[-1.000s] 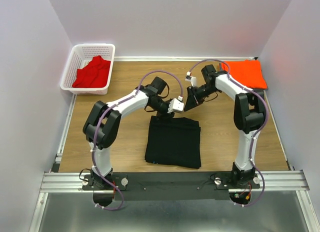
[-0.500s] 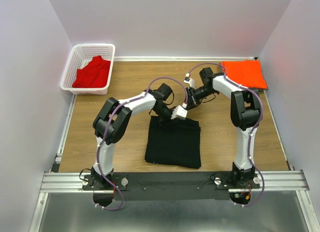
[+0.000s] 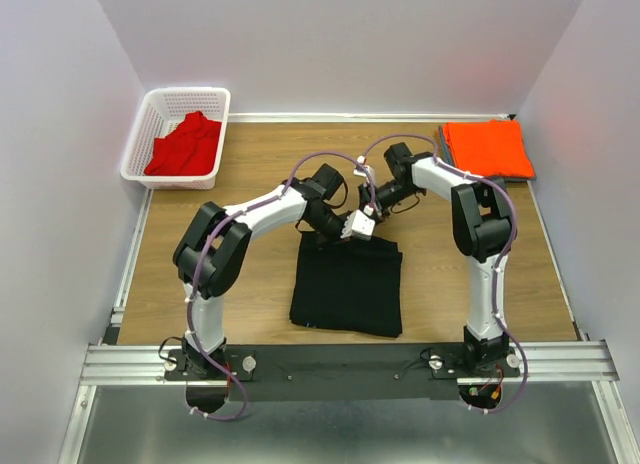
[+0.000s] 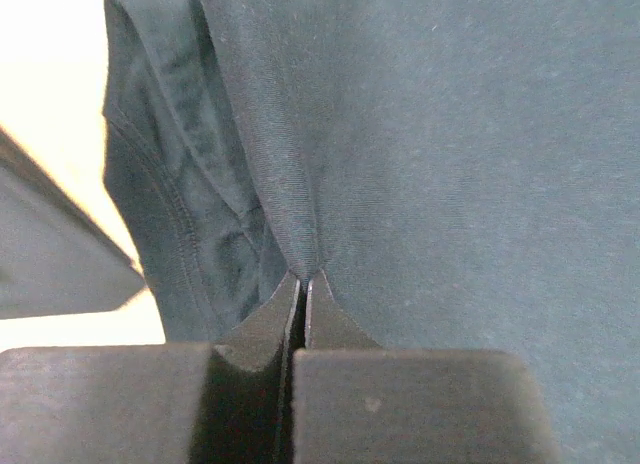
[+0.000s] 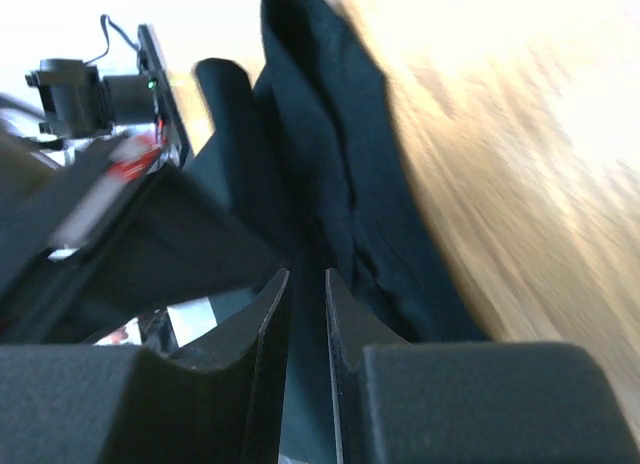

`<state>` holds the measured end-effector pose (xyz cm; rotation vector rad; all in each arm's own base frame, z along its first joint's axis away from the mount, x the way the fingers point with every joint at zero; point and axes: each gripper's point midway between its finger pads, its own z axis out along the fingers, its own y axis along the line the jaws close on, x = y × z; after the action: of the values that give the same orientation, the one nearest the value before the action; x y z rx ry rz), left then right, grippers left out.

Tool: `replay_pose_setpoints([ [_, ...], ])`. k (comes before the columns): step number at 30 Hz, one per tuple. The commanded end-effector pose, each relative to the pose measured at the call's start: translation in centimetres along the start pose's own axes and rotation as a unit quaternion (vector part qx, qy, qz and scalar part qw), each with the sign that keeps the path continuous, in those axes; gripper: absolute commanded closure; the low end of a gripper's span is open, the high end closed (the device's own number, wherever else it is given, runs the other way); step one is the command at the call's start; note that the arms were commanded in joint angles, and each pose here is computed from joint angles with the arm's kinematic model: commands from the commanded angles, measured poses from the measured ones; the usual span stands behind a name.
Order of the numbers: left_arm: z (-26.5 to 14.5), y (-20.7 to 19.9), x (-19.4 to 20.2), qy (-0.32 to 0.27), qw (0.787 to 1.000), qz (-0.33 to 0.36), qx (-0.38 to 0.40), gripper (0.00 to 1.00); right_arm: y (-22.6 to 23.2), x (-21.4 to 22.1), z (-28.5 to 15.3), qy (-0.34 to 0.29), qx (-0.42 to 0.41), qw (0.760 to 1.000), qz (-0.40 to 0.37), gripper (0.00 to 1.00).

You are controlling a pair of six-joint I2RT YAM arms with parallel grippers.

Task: Fold and stack the t-shirts
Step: Fold the long partially folded tshirt into a neat square

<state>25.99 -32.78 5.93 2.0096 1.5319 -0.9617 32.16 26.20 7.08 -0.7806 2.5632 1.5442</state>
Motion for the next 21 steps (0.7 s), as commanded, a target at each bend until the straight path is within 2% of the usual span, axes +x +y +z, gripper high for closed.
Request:
replay_pose_setpoints([
  [1, -1.4, -0.8, -1.9, 0.001, 0.999, 0.033, -0.019, 1.00, -0.1, 1.5, 2.6, 0.025, -0.036, 0.999, 0.013, 0.73],
  [9, -2.6, -1.2, -2.9, 0.011, 0.997, 0.058, -0.055, 1.00, -1.9, 4.3, 4.6, 0.056, -0.051, 0.997, 0.024, 0.73],
  [21, -5.2, 1.7, -5.3, 0.014, 0.987, 0.092, -0.134, 1.00, -2.4, 7.9, 6.1, 0.091, -0.064, 0.993, 0.036, 0.73],
])
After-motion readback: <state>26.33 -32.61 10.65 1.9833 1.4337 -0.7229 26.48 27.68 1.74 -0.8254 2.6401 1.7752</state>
